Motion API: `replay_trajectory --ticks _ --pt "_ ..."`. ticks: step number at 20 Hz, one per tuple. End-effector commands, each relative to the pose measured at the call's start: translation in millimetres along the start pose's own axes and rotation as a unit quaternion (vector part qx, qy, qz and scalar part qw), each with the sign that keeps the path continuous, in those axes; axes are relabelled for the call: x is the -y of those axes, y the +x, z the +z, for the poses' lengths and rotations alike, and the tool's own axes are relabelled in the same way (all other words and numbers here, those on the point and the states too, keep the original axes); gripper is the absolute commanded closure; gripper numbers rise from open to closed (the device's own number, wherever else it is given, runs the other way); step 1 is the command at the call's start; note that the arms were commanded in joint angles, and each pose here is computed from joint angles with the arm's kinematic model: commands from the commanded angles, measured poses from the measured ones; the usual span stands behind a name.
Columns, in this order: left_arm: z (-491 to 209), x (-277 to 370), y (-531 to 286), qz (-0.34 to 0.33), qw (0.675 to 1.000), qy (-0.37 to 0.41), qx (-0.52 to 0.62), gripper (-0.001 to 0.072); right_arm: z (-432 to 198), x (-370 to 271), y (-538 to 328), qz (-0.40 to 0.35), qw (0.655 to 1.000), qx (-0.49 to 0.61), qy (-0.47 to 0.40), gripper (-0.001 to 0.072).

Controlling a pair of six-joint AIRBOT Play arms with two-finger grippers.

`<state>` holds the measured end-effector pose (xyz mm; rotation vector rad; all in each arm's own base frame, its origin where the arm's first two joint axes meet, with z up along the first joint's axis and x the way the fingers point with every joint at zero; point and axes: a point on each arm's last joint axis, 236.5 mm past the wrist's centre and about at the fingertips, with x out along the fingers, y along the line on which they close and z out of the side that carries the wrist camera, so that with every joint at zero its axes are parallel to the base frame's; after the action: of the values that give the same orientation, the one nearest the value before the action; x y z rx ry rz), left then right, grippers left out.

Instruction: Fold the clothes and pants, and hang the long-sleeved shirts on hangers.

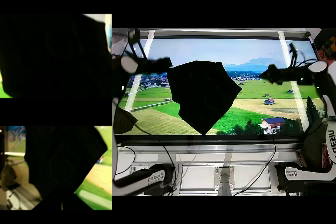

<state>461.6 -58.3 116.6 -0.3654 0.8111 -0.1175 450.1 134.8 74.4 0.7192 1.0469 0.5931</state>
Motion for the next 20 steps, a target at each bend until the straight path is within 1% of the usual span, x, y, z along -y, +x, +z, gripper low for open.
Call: replay_trajectory --ticks 1,3,4,5,6,7,9,12,13,14,16,17,20 --pt "-95.2 27.0 -28.9 -0.076 0.991 -0.080 -0.070 0.0697 -23.9 10.8 19.4 0.046 0.997 -0.040 0.040 0.0678" --pt "-154.0 41.8 -40.3 -0.111 0.979 -0.117 -0.128 0.0696 -16.7 21.3 22.3 0.029 0.998 -0.024 0.041 0.0676" --pt "-182.5 50.9 -45.3 -0.131 0.969 -0.136 -0.159 0.0696 -11.1 24.7 22.7 0.022 0.999 -0.012 0.041 0.0646" --pt "-204.9 59.7 -49.5 -0.149 0.959 -0.154 -0.184 0.0679 -6.6 28.7 22.9 0.014 0.999 -0.002 0.043 0.0530" --pt "-223.1 71.1 -54.0 -0.170 0.948 -0.173 -0.207 0.0557 -3.4 35.2 23.1 0.001 0.999 0.005 0.051 0.0391" --pt "-239.2 83.2 -58.1 -0.191 0.936 -0.189 -0.228 0.0351 -4.9 41.7 24.0 -0.011 0.998 0.002 0.069 0.0385" --pt "-266.9 103.4 -64.0 -0.213 0.916 -0.208 -0.270 0.0338 -16.3 50.7 27.5 -0.024 0.994 -0.020 0.107 0.0393" --pt "-304.6 125.6 -75.3 -0.214 0.902 -0.189 -0.323 0.0338 -24.5 50.0 32.1 -0.023 0.993 -0.038 0.109 0.0398" --pt "-312.9 132.4 -77.3 -0.212 0.898 -0.194 -0.333 0.0339 -24.2 49.9 32.7 -0.024 0.993 -0.037 0.108 0.0396" --pt "-319.3 136.5 -76.3 -0.208 0.898 -0.197 -0.334 0.0344 -24.1 49.6 33.8 -0.024 0.993 -0.036 0.107 0.0388" --pt "-326.1 134.0 -64.1 -0.179 0.909 -0.207 -0.314 0.0344 -23.9 50.2 36.4 -0.030 0.992 -0.033 0.116 0.0364" --pt "-323.2 134.8 -58.6 -0.174 0.915 -0.210 -0.296 0.0345 -25.2 51.5 38.0 -0.036 0.992 -0.034 0.119 0.0364" --pt "-305.0 146.0 -50.5 -0.194 0.925 -0.215 -0.246 0.0345 -25.9 54.5 53.8 -0.052 0.989 -0.028 0.138 0.0361"
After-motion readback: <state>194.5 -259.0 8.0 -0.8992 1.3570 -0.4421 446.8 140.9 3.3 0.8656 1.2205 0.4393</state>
